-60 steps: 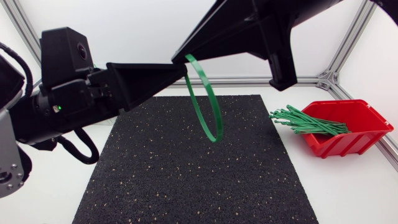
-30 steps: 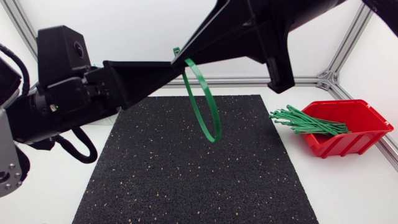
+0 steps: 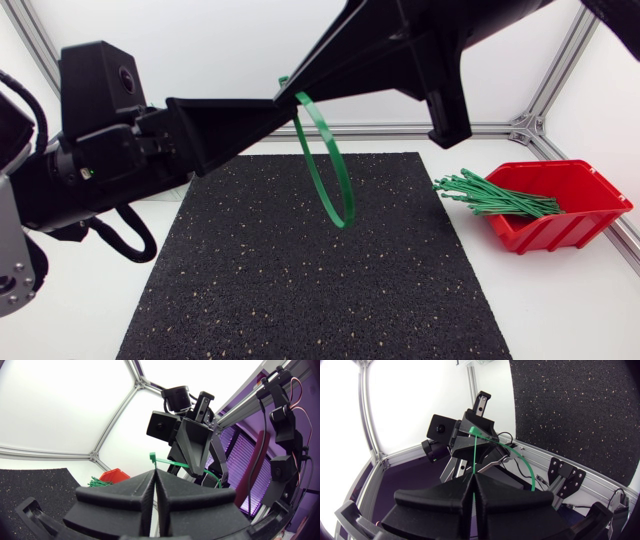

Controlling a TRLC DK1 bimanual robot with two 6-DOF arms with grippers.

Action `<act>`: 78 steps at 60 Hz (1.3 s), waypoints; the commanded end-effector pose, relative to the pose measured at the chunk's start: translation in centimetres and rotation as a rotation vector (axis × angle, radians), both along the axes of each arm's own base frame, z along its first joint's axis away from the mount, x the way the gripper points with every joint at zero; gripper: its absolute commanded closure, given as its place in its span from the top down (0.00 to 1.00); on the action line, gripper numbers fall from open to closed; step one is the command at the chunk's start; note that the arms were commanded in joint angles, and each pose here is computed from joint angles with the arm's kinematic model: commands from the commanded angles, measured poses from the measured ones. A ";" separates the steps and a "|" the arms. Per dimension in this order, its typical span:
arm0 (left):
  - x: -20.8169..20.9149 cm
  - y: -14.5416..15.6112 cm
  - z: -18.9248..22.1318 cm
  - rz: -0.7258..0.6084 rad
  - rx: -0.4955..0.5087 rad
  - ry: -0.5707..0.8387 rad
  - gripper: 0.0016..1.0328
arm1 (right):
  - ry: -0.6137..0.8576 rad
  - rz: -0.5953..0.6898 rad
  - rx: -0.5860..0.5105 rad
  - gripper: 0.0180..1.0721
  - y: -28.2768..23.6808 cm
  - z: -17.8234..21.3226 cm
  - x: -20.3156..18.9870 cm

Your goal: Take a green cable tie from the red box, thread the tail through the head to close it, then place it in the transparent bin on the left.

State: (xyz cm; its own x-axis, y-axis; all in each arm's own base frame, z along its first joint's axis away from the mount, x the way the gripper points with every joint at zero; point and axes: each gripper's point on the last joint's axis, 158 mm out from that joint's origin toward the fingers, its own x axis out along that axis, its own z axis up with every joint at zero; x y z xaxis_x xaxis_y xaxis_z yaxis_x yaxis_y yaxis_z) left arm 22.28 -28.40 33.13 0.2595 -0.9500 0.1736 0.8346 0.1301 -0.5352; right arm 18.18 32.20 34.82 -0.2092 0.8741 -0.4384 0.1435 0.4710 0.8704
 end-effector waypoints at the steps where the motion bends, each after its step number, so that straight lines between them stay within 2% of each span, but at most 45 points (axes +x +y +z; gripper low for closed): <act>1: -0.4 0.1 1.2 -0.006 -0.024 -0.026 0.03 | 0.020 -0.005 -0.006 0.06 0.0 -0.2 -0.2; 23: -0.1 0.3 1.1 0.008 -0.023 -0.032 0.03 | 0.015 -0.024 -0.009 0.06 0.3 -0.7 0.4; 39: 1.7 1.5 0.6 0.067 -0.012 -0.024 0.03 | 0.005 -0.058 0.000 0.06 0.3 -0.1 1.0; 53: 2.5 1.4 -0.1 0.096 -0.010 -0.030 0.03 | 0.015 -0.095 0.041 0.06 0.9 0.5 1.7; 78: 2.4 1.2 -0.3 0.110 -0.023 -0.037 0.03 | 0.031 -0.079 0.063 0.06 2.0 0.4 1.4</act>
